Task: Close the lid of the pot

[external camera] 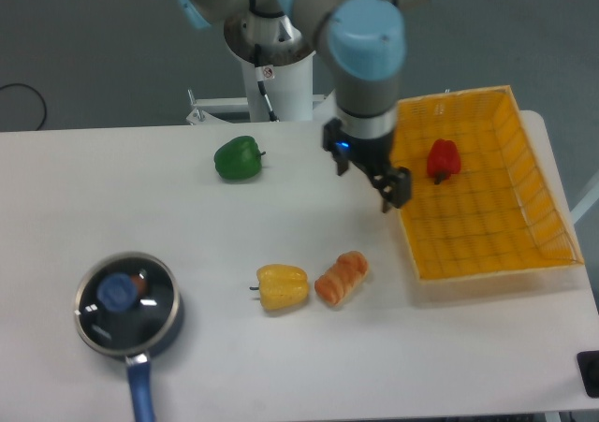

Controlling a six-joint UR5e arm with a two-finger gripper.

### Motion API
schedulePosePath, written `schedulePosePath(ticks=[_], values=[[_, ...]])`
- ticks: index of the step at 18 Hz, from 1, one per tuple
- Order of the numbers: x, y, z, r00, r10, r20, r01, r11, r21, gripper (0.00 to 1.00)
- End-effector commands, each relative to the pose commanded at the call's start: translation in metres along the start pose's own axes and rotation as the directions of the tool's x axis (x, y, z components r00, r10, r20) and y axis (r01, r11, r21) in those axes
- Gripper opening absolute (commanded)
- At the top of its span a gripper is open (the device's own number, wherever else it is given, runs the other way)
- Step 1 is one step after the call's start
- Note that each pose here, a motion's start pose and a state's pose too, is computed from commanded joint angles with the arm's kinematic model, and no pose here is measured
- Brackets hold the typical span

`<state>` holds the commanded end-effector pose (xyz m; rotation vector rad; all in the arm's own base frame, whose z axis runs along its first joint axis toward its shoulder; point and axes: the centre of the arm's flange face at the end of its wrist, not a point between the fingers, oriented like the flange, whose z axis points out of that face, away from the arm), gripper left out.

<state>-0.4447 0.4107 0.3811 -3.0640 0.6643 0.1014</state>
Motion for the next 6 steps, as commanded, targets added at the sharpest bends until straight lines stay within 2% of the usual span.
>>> schedulePosePath(ticks=[4, 6], values=[[-0.018, 0.028, 0.018, 1.000, -0.010, 0.002, 0.010, 1.000, -0.001, 1.00], [-0.020, 0.031, 0.021, 1.000, -0.016, -0.002, 0.016, 1.000, -0.004, 1.00]])
